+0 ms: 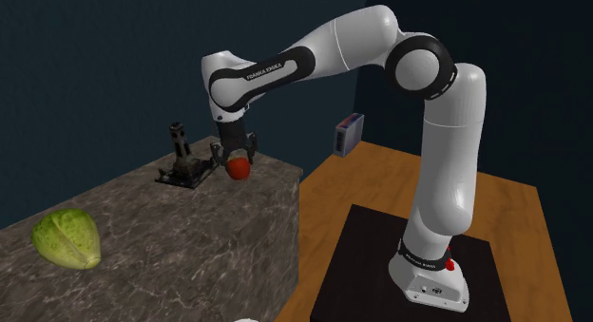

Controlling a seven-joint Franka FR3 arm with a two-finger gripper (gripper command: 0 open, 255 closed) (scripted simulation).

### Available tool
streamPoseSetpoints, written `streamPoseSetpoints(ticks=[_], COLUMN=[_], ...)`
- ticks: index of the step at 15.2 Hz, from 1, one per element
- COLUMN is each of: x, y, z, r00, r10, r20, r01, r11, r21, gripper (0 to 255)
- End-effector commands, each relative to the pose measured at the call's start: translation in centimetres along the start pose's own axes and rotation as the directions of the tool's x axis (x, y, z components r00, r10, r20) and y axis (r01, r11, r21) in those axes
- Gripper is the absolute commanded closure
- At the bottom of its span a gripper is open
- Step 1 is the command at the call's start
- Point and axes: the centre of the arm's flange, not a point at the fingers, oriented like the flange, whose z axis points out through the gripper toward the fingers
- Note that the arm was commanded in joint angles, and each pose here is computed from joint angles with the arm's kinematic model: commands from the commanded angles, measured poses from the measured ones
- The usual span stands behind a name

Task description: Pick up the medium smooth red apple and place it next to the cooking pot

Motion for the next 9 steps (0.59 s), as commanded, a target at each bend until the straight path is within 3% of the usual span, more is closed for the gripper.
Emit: streamPoseSetpoints(ticks=[1,9], x=[0.0,-0.4], y=[0.0,0.2], z=[-1.1,-5.3], r00=[1.000,1.000], r10=[0.000,0.000], r20=[0.000,0.000], r01=[0.000,0.000], r11=[1.000,1.000], r21=[0.000,0.000], gripper=[255,255])
